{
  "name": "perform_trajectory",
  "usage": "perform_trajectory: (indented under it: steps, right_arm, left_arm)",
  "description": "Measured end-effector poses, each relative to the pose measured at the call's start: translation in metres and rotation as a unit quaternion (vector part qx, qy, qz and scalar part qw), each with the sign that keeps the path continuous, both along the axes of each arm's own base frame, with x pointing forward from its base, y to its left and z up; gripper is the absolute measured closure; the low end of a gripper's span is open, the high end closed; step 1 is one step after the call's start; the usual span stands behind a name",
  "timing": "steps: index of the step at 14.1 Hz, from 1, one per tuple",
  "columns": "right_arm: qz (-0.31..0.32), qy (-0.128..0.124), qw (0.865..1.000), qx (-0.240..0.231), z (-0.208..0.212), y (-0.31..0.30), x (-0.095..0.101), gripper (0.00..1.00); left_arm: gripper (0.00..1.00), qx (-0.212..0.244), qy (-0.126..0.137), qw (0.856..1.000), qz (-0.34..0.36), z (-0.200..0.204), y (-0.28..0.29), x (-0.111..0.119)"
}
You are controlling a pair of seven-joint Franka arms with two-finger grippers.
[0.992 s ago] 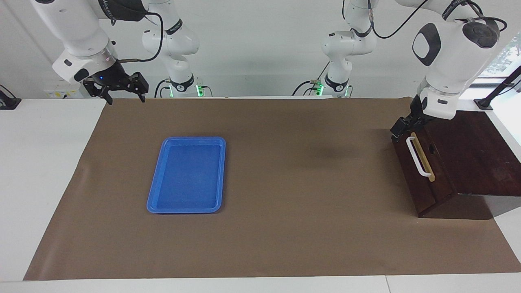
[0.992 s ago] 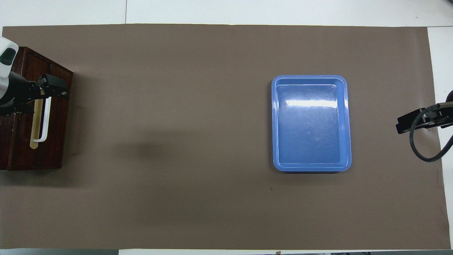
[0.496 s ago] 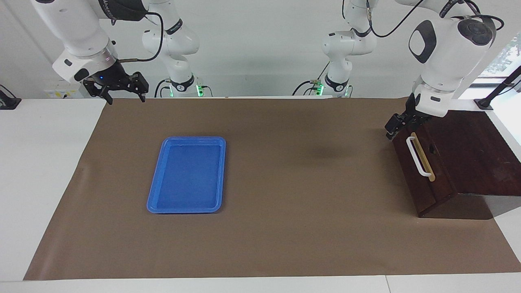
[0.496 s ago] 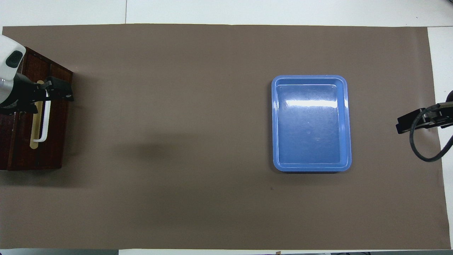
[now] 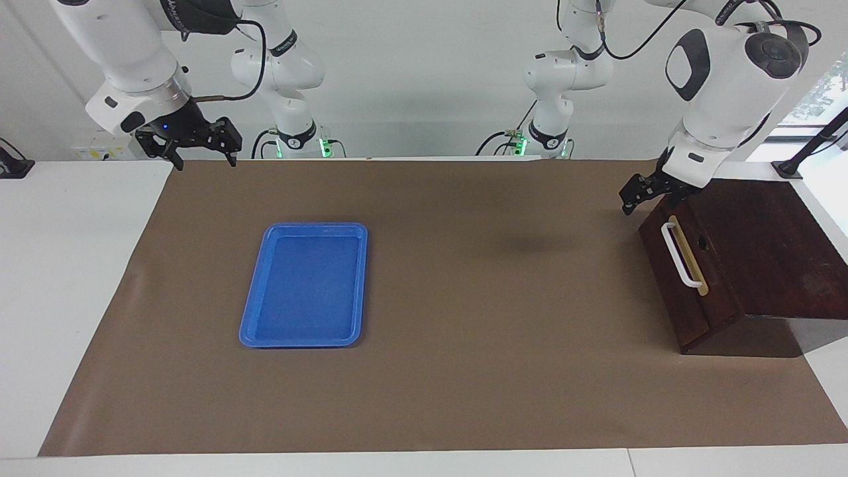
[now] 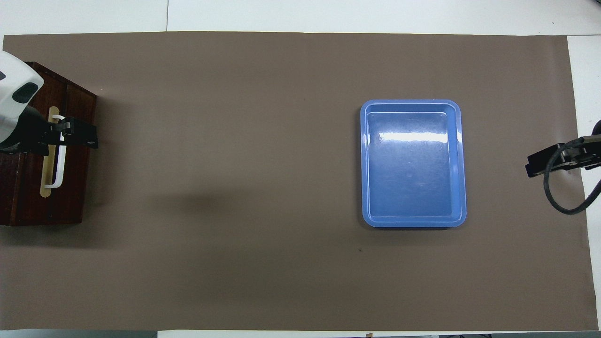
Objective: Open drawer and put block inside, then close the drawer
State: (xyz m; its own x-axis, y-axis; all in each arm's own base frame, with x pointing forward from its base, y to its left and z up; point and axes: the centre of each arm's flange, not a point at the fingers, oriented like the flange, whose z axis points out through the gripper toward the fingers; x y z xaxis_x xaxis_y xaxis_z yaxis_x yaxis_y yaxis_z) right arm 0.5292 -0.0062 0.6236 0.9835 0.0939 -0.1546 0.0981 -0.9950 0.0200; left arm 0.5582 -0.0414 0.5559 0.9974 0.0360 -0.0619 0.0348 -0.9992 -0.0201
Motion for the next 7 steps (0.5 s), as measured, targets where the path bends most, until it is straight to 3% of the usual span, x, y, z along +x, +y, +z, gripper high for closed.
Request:
perform_trajectory:
  steps: [7]
  right_arm:
    - [0.0, 0.0, 1.0, 0.0, 0.0, 0.0, 0.0, 0.0]
  left_arm:
    - [0.0, -0.004, 0.005, 1.0, -0.018, 0.0008, -0.0008, -0.0022]
